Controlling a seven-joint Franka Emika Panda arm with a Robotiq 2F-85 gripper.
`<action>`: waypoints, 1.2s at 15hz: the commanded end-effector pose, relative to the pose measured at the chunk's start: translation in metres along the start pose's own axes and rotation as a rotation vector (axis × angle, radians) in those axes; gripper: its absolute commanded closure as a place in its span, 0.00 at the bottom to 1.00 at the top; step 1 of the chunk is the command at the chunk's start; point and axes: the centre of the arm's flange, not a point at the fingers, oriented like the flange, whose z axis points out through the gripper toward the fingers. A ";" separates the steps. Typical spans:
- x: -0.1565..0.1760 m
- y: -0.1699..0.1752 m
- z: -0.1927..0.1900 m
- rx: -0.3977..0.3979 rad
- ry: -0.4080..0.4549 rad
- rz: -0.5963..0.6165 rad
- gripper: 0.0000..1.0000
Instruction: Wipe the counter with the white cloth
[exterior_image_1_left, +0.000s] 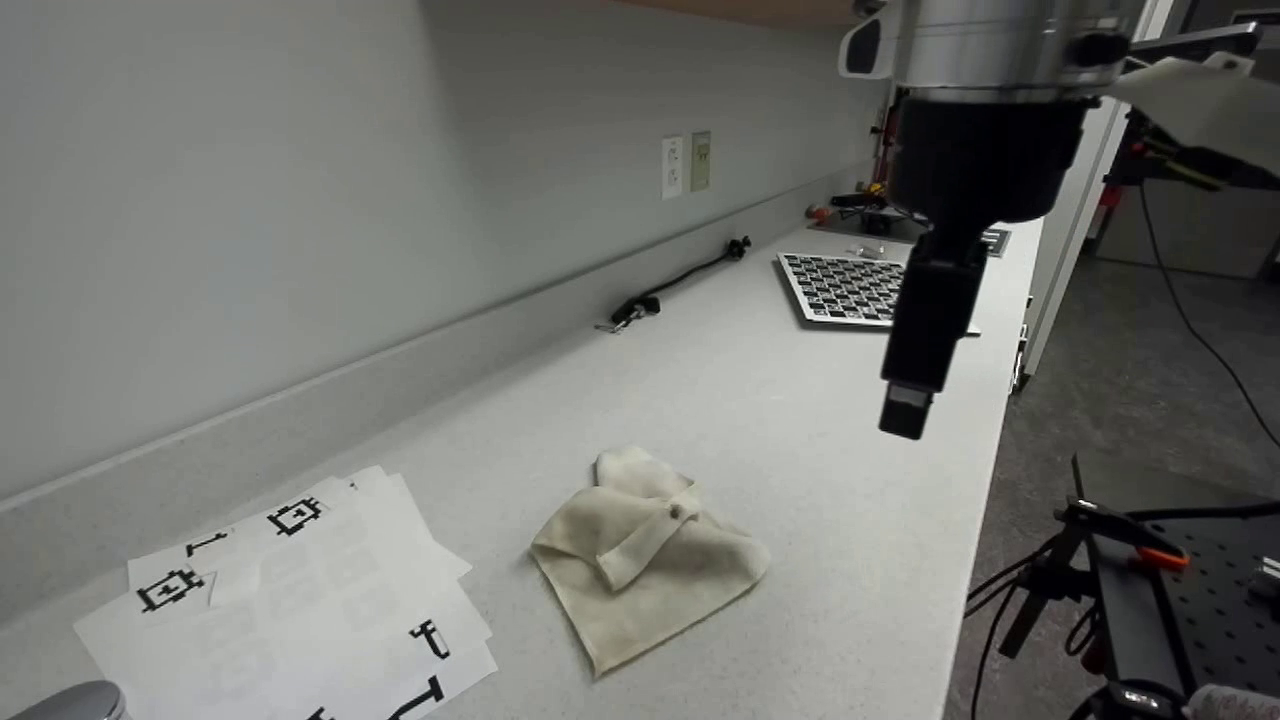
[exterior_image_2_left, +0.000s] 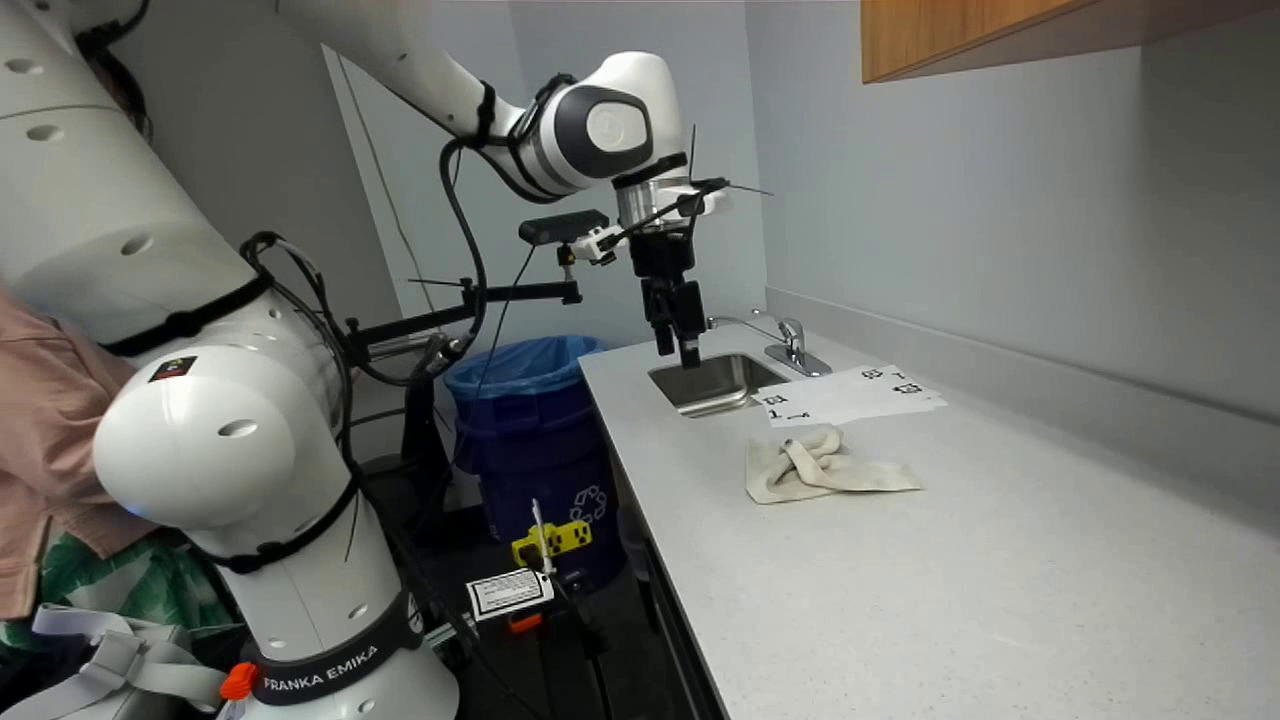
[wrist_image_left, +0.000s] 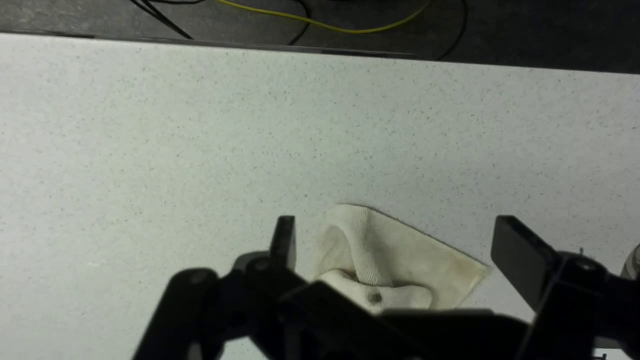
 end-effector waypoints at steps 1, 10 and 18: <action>0.050 -0.013 0.016 -0.008 0.001 -0.052 0.00; 0.130 -0.026 0.074 -0.024 0.000 -0.112 0.00; 0.138 -0.023 0.097 -0.029 -0.034 -0.095 0.00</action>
